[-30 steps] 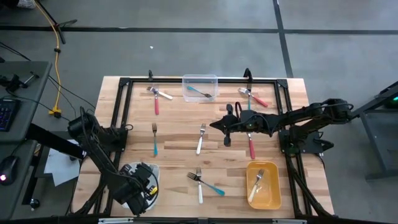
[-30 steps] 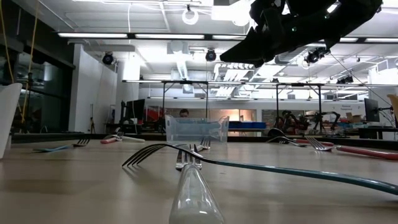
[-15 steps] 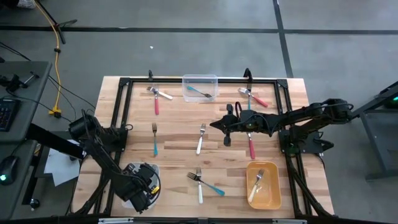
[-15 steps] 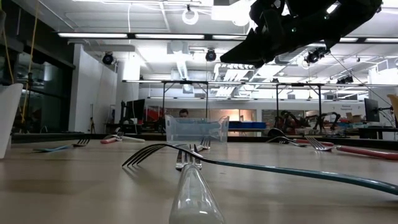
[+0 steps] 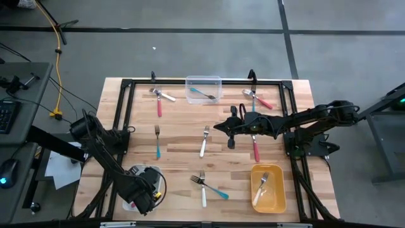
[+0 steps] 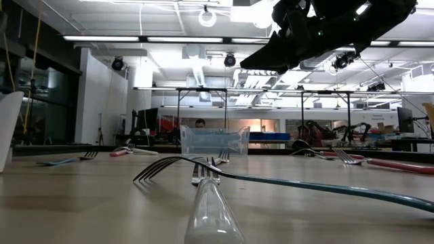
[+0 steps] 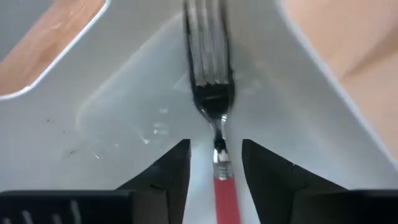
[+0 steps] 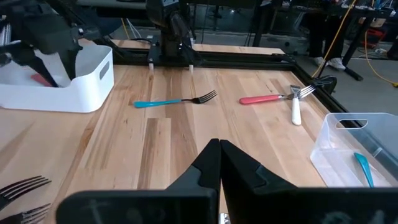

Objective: Sort silverware by color (type)
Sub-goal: Put the red fork into the white bin, then put the blue fork into the transparent bin

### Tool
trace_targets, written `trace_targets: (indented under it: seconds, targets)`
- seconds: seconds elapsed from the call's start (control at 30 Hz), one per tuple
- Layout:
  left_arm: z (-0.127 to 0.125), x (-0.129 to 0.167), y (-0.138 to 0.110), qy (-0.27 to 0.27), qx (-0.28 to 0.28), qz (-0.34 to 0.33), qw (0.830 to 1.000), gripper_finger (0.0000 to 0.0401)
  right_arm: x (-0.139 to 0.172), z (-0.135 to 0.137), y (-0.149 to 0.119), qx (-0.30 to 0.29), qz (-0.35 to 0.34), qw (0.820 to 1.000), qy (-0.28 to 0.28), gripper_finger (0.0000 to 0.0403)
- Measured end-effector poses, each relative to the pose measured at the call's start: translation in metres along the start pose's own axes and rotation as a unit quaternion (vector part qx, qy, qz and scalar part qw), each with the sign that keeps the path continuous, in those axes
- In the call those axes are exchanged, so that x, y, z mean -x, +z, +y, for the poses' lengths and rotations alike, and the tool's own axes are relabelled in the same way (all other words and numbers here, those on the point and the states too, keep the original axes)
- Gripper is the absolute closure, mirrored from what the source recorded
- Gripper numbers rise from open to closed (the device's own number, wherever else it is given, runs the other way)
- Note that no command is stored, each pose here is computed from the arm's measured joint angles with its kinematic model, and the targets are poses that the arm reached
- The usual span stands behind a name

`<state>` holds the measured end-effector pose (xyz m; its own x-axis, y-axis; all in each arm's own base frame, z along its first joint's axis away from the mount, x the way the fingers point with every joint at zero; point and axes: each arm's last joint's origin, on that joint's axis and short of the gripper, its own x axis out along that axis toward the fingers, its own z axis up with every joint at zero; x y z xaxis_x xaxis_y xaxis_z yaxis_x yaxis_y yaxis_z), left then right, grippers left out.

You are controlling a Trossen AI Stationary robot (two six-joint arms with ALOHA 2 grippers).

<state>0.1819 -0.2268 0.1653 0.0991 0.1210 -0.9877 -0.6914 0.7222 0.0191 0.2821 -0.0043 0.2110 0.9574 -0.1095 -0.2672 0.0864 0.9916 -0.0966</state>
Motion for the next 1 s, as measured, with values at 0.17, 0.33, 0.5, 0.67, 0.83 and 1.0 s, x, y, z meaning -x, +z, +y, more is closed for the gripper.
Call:
trace_targets:
  seconds: [0.17,0.33,0.5,0.67,0.83,1.0]
  targets:
    - [0.000,0.026,0.008,-0.019,-0.046,-0.025,0.998,0.0265,0.001,0.000,0.001,0.000,0.000,1.000,0.000,0.0401]
    - [0.000,0.044,0.027,-0.071,-0.101,-0.074,0.990,0.0319,0.003,0.000,0.000,0.001,0.007,1.000,0.001,0.0401]
    - [0.001,0.059,0.057,-0.109,-0.165,-0.139,0.970,0.0387,0.008,0.000,-0.002,-0.006,0.036,0.999,0.003,0.0401]
    - [-0.005,0.061,0.094,-0.134,-0.232,-0.191,0.944,0.0397,0.015,0.002,-0.001,-0.005,0.050,0.999,-0.009,0.0401]
    - [-0.006,0.037,0.125,-0.195,-0.277,-0.203,0.919,0.0400,0.026,0.007,0.000,-0.006,0.077,0.996,-0.040,0.0401]
    - [0.005,0.006,0.151,-0.252,-0.282,-0.241,0.894,0.0400,0.032,0.011,-0.002,-0.027,0.100,0.994,-0.045,0.0401]
